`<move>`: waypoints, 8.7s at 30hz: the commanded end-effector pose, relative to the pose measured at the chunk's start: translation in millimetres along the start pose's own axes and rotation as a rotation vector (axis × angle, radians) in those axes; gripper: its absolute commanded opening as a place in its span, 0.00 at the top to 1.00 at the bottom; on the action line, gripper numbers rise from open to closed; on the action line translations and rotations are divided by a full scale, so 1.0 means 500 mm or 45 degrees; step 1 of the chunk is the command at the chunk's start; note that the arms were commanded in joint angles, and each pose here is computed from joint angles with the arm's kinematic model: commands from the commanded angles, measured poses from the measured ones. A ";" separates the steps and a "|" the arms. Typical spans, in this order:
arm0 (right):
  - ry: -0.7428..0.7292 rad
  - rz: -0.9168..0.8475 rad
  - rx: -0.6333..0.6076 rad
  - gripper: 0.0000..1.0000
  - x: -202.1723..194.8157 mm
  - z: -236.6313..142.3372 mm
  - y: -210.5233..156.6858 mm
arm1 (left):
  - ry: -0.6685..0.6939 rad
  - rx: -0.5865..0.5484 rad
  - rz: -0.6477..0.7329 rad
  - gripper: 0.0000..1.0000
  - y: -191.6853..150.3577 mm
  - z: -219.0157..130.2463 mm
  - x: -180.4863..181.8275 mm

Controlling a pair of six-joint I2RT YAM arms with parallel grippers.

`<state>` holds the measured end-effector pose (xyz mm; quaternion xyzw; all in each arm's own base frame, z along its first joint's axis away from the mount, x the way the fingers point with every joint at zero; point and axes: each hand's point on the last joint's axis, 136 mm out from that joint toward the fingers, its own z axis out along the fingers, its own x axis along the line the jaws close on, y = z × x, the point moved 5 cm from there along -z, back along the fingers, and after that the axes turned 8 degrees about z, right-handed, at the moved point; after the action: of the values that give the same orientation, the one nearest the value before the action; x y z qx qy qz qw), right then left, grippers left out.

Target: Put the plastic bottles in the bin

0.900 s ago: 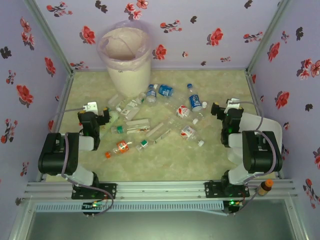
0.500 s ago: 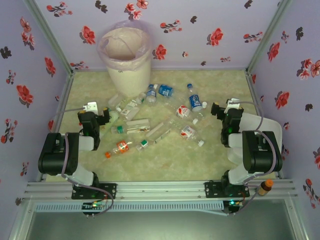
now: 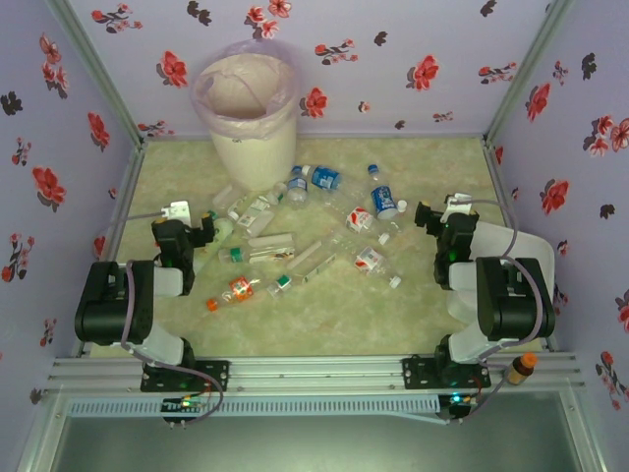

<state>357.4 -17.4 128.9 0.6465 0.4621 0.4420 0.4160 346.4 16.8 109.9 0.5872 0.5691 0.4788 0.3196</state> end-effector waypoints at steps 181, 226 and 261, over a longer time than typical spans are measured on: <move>0.318 -0.286 1.468 0.20 0.293 -0.201 -0.193 | -0.809 -0.086 -0.174 0.08 0.787 -0.026 -0.170; 1.115 0.194 0.970 0.65 0.595 -0.321 0.045 | -1.239 0.158 -0.828 0.42 0.490 -0.262 -0.396; 0.473 -0.212 0.764 0.25 0.384 -0.277 0.048 | -0.672 -0.402 -0.645 0.71 0.870 0.140 -0.113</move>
<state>260.4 189.4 231.9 0.6157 0.6794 0.3826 0.1141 566.1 -95.1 487.0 0.4577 0.5108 0.2792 0.6720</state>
